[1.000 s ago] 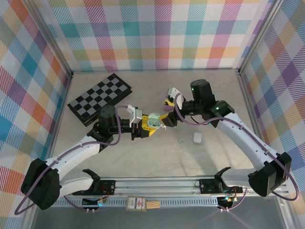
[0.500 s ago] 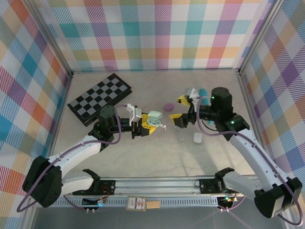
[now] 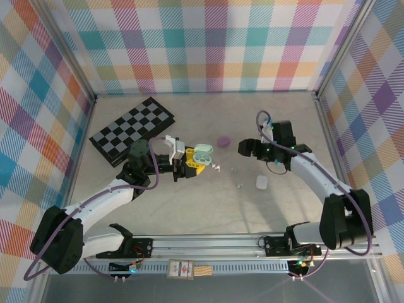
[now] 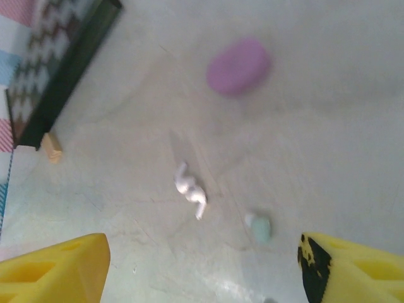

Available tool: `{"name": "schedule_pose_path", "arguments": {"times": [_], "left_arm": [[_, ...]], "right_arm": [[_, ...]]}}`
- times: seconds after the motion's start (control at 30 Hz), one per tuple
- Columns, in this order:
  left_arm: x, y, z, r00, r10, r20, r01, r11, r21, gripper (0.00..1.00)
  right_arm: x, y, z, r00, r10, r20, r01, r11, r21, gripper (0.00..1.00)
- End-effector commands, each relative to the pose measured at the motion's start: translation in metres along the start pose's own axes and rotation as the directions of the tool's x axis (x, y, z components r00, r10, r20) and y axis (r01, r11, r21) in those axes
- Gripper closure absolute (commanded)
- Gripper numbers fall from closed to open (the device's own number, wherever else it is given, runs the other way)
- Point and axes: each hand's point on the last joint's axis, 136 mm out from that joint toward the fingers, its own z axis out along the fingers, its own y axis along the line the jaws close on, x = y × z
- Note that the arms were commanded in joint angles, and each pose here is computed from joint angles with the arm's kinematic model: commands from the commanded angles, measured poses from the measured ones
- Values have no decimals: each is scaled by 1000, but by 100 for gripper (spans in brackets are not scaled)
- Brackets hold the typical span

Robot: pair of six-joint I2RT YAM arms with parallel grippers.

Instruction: Insert wireless bluetooth earbuds into charging case

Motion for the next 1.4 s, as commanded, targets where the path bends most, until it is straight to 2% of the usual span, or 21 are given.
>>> {"name": "schedule_pose_path", "arguments": {"times": [0.0,0.07,0.23,0.4,0.6,1.13,1.23,1.37], "left_arm": [[-6,-4,-2,999,33,25,-34,999,24,66],[-5,-3,-2,999,31,22,-31,999,27,66],[-6,-3,-1,999,30,25,-31,999,36,66],[-7,-6,-3,999,32,30,-33,999,38,66],[-10,-7,-4,999,39,33,-40,999,32,66],[-8,-5,-2,999,36,28,-37,999,37,66],[-8,-5,-2,999,36,28,-37,999,38,66],[-7,-5,-2,999,34,26,-35,998,43,66]], "right_arm": [[34,-8,14,986,107,-128,-104,994,31,27],[51,-10,23,978,74,-195,-68,997,41,27],[73,-12,43,958,26,-285,-26,1000,5,27],[84,-21,60,943,16,-334,-14,1000,9,28],[103,-31,63,927,39,-372,-34,999,19,30],[150,-10,38,904,39,-425,-59,998,-35,34],[149,-4,32,911,22,-412,-41,999,-36,34],[132,-15,22,941,-6,-337,25,998,52,35]]}}
